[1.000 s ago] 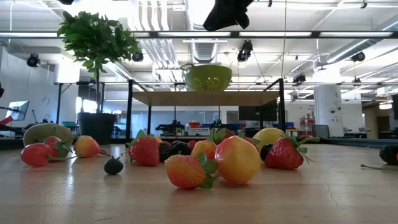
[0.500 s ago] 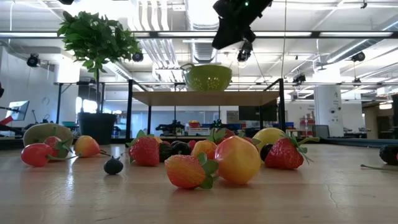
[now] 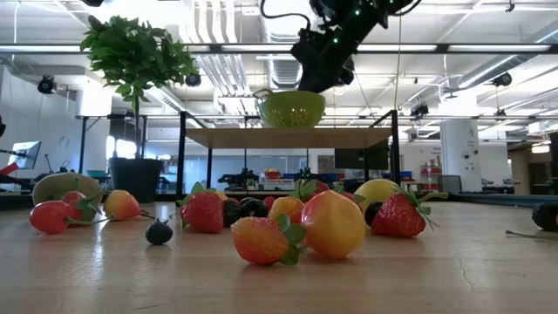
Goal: Pick & Place Fruit
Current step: Put the black cherry into the green strainer bowl on the shelf, then put the red cherry into the green strainer bowl on the shelf
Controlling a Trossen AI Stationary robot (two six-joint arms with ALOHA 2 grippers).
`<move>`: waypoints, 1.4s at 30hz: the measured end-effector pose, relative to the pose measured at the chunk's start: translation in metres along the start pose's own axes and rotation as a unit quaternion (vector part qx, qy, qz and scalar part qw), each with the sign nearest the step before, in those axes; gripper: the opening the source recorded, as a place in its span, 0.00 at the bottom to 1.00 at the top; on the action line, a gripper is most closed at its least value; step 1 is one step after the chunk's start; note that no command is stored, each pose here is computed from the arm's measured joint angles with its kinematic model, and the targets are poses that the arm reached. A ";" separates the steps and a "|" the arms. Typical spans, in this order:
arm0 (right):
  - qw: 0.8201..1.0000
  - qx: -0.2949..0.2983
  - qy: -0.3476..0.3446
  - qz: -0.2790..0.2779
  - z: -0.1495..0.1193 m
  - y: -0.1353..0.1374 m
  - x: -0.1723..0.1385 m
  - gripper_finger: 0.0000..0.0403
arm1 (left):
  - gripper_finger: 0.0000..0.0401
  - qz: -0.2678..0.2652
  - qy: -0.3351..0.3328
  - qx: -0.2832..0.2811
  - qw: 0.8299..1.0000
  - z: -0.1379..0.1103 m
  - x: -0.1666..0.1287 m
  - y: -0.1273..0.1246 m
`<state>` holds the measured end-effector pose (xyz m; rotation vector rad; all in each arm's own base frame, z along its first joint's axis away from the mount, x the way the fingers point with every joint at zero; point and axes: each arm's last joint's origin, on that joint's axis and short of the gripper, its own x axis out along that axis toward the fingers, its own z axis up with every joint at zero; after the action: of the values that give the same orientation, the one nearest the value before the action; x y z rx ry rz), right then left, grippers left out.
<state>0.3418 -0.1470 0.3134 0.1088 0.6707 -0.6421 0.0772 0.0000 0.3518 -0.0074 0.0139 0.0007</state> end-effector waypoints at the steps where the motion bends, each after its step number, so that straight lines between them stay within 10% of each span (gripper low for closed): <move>1: 1.000 0.002 0.001 -0.002 0.000 -0.002 0.001 0.30 | 0.16 0.000 0.000 0.000 1.000 0.000 0.000 0.000; 28: 1.000 0.022 0.017 -0.015 0.004 -0.012 -0.007 0.42 | 0.16 0.000 0.000 0.000 1.000 0.000 0.000 0.000; 42: 0.997 -0.040 0.057 0.019 0.014 0.015 -0.042 0.25 | 0.16 0.000 0.000 0.000 1.000 0.000 0.000 0.000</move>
<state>0.3335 -0.1172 0.3488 0.0845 0.8022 -0.5758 0.0772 0.0000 0.3517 -0.0074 0.0143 0.0001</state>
